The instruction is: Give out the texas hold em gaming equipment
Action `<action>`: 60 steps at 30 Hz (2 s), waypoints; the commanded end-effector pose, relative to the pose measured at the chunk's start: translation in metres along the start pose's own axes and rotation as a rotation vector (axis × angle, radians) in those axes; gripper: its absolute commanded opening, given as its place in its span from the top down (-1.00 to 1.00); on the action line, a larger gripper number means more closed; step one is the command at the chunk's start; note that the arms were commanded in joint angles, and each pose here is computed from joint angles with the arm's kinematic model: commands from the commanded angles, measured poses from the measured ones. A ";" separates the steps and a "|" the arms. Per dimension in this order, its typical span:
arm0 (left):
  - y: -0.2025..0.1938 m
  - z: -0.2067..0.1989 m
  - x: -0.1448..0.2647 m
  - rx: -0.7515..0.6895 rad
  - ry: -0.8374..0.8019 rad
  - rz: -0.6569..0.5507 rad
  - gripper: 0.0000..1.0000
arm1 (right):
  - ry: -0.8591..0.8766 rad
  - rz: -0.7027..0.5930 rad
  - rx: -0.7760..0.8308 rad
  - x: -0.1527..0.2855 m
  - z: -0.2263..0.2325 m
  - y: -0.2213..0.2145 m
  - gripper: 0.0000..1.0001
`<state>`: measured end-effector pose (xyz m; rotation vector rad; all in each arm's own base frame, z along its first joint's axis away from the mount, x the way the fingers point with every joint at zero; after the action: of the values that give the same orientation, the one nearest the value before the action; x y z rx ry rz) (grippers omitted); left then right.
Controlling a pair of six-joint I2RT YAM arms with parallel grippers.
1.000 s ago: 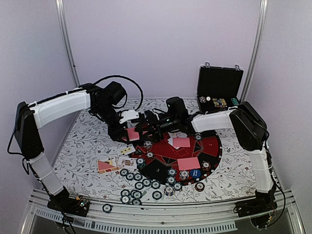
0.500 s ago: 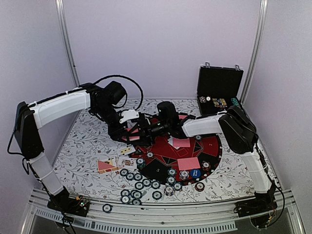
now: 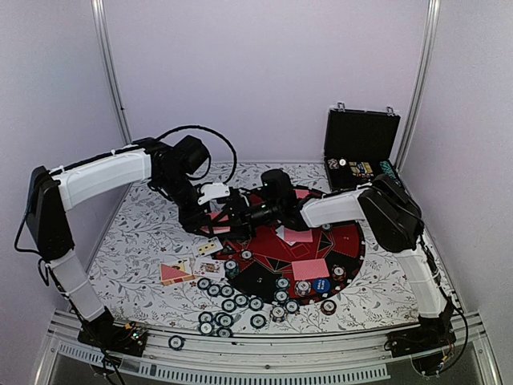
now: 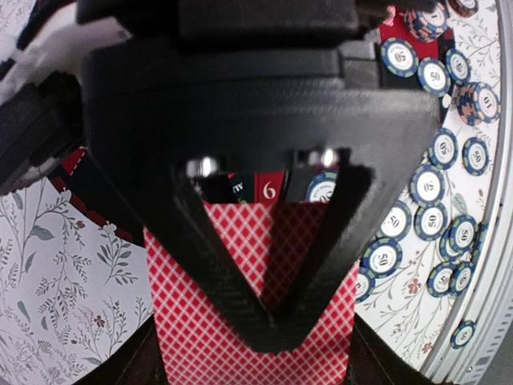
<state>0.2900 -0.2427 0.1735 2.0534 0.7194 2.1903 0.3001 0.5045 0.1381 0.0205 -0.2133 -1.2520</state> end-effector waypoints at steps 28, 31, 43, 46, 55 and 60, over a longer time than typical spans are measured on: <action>0.010 0.003 0.010 0.002 0.011 -0.041 0.04 | -0.012 0.012 -0.013 -0.005 -0.008 0.002 -0.27; 0.010 0.004 0.010 0.001 0.012 -0.041 0.04 | -0.004 0.018 -0.017 -0.007 -0.008 -0.001 -0.26; 0.009 0.003 0.017 -0.008 0.022 -0.049 0.04 | -0.006 -0.036 -0.065 0.011 -0.024 0.002 0.12; 0.007 0.002 0.020 -0.009 0.023 -0.052 0.05 | -0.012 -0.073 -0.073 0.027 -0.025 0.003 0.11; 0.006 0.001 0.016 -0.008 0.013 -0.048 0.05 | 0.010 -0.081 -0.042 0.032 -0.007 0.006 0.20; 0.003 0.001 0.015 -0.007 0.015 -0.036 0.04 | -0.002 -0.089 -0.050 0.040 -0.012 0.003 0.56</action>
<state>0.2895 -0.2429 0.1707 2.0716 0.7133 2.1829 0.3104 0.4814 0.1404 0.0446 -0.1806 -1.3099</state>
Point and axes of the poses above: each gripper's point midway between its finger pads, its own x axis back along the fingers, its own z axis along the line the jaws close on, y = z × x, the point moved 3 cm from there along x, back along the fingers, and after that the axes turned 3 degrees about x, right-handed, at the moved point
